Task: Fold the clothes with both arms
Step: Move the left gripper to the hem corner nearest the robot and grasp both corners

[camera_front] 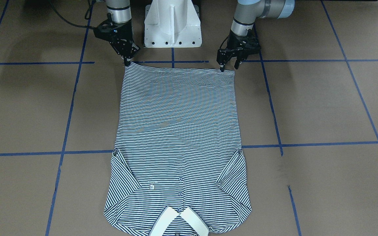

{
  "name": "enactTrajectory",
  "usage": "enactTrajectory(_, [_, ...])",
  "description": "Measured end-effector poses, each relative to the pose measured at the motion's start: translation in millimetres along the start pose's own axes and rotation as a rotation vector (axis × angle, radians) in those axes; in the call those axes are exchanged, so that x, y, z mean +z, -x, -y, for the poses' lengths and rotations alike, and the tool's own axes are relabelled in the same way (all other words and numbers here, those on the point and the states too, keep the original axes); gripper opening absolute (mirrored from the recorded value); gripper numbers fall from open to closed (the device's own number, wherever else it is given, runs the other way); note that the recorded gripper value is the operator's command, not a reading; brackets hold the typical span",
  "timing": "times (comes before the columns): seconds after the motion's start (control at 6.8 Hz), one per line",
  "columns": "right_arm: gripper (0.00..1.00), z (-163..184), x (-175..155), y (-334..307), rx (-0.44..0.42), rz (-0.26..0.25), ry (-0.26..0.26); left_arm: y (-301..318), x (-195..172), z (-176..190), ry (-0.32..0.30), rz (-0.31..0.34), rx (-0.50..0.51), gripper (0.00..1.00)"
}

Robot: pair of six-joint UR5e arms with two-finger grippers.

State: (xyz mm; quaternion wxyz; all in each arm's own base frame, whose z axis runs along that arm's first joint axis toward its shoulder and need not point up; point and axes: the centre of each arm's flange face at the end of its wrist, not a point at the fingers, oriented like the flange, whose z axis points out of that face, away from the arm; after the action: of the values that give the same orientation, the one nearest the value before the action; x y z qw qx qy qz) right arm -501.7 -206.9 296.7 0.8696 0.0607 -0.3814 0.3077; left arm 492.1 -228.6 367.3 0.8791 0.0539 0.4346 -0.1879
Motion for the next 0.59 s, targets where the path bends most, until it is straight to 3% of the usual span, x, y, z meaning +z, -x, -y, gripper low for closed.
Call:
enactTrajectory(0.15, [0.00,-0.1,0.0,-0.1,0.000,0.000,0.000,0.9,2.3,0.9,-0.003,0.005,0.003,0.61])
enactTrajectory(0.29, [0.00,-0.6,-0.1,0.0,-0.001,0.000,0.001,0.6,1.8,3.1,-0.007,0.004,0.002,0.33])
enactTrajectory(0.59, [0.00,-1.0,-0.3,0.1,-0.001,0.001,0.002,1.9,1.6,5.6,-0.011,0.006,0.001,0.03])
